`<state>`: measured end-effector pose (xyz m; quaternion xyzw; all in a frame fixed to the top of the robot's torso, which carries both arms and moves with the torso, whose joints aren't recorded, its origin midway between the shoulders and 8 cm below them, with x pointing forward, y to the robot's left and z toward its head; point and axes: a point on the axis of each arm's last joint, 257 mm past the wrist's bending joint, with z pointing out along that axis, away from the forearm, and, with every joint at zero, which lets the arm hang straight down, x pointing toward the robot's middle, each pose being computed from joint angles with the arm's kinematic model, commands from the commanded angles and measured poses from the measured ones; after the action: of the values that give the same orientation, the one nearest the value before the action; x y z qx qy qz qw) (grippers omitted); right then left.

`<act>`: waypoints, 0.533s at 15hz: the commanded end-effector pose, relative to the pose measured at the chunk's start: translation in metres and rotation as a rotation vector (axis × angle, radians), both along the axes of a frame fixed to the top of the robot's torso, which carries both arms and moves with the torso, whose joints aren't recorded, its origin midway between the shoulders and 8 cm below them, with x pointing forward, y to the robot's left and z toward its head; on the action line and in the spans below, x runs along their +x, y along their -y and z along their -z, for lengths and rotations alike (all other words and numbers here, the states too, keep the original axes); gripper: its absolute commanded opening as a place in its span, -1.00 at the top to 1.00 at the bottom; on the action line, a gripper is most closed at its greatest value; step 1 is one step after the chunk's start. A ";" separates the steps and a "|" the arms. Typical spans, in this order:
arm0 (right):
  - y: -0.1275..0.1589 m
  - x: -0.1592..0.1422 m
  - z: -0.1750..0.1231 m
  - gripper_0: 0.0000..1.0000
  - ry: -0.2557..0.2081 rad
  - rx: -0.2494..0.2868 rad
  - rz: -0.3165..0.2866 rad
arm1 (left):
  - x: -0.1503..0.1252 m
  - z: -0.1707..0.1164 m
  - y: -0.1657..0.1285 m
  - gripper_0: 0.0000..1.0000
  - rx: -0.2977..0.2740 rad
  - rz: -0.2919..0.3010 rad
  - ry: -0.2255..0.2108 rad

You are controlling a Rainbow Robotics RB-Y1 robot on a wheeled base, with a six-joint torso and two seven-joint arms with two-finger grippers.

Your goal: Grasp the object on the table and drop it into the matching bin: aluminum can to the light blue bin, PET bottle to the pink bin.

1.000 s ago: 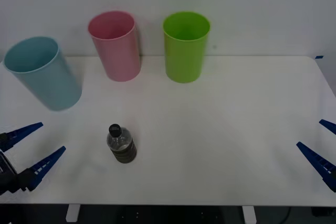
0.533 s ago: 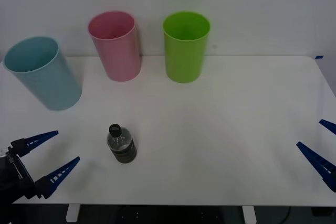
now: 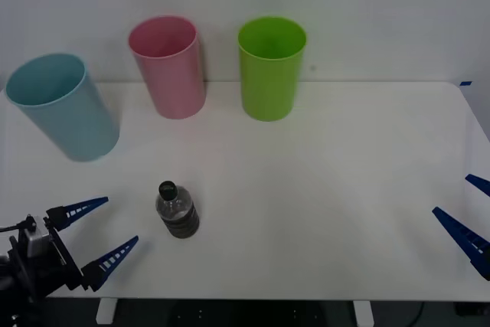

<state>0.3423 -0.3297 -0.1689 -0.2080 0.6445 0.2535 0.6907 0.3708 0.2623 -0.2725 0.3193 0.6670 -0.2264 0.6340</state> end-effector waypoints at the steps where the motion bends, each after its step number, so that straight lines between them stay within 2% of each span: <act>1: 0.000 0.000 0.000 -1.00 0.000 0.000 0.000 | 0.004 0.004 0.015 -1.00 -0.003 0.020 0.000; 5: 0.000 0.000 0.000 -1.00 0.000 0.000 0.000 | 0.014 0.010 0.035 -1.00 -0.011 0.020 -0.007; 8: 0.000 0.000 0.000 -1.00 0.000 0.000 0.000 | 0.020 0.016 0.050 -1.00 -0.038 0.021 -0.010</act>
<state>0.3423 -0.3297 -0.1689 -0.2080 0.6446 0.2535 0.6907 0.3894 0.2159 -0.2861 0.3147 0.6625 -0.2451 0.6341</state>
